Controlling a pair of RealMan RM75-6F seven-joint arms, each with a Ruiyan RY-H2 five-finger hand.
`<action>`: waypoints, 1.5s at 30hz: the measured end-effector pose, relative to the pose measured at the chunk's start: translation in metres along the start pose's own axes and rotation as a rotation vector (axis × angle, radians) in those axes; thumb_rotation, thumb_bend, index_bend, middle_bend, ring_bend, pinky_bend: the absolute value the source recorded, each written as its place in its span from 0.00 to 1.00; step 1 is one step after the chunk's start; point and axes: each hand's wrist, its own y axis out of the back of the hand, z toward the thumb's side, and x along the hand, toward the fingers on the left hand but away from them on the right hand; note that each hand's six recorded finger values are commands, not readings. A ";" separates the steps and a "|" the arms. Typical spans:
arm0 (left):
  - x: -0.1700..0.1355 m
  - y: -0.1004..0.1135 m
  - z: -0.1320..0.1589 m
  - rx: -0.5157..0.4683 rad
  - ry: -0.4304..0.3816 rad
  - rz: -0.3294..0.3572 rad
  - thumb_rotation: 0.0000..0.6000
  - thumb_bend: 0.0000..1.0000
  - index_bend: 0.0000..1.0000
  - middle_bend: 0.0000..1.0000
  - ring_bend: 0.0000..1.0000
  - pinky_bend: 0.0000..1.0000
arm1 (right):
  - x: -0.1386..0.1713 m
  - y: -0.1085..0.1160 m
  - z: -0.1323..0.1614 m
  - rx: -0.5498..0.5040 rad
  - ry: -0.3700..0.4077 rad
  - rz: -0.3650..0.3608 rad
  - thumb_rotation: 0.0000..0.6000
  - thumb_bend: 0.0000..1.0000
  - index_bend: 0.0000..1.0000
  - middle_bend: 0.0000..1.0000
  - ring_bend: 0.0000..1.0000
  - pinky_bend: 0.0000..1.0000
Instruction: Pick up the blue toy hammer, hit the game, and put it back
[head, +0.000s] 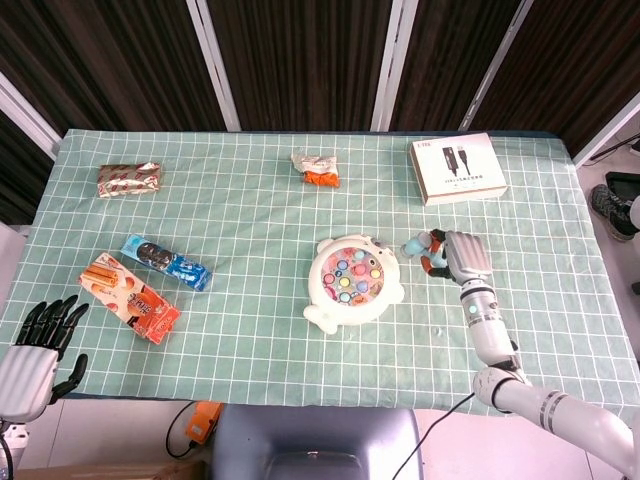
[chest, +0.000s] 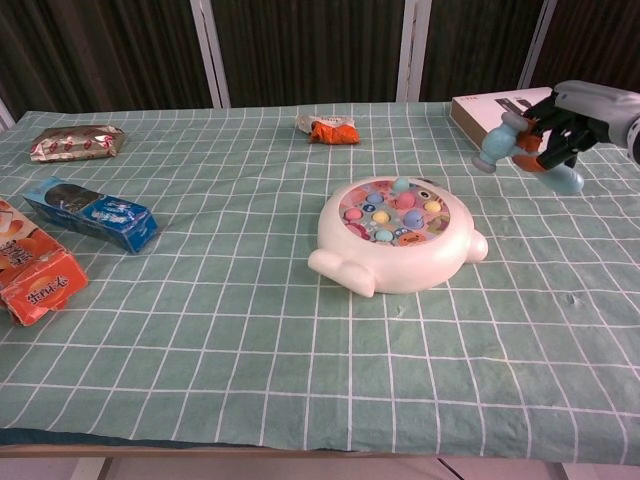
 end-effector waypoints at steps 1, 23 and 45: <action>0.000 0.000 0.000 0.000 0.000 0.000 1.00 0.48 0.01 0.00 0.00 0.01 | 0.003 0.004 0.006 0.001 0.015 -0.001 1.00 0.64 0.94 0.66 0.62 0.68; -0.003 0.003 -0.002 -0.003 0.003 0.007 1.00 0.48 0.01 0.00 0.00 0.01 | 0.053 -0.013 0.137 0.538 0.267 0.125 1.00 0.64 0.94 0.66 0.62 0.68; -0.001 0.003 -0.003 -0.004 0.006 0.006 1.00 0.48 0.01 0.00 0.00 0.01 | 0.043 -0.011 0.139 0.766 0.210 0.055 1.00 0.64 0.94 0.66 0.62 0.67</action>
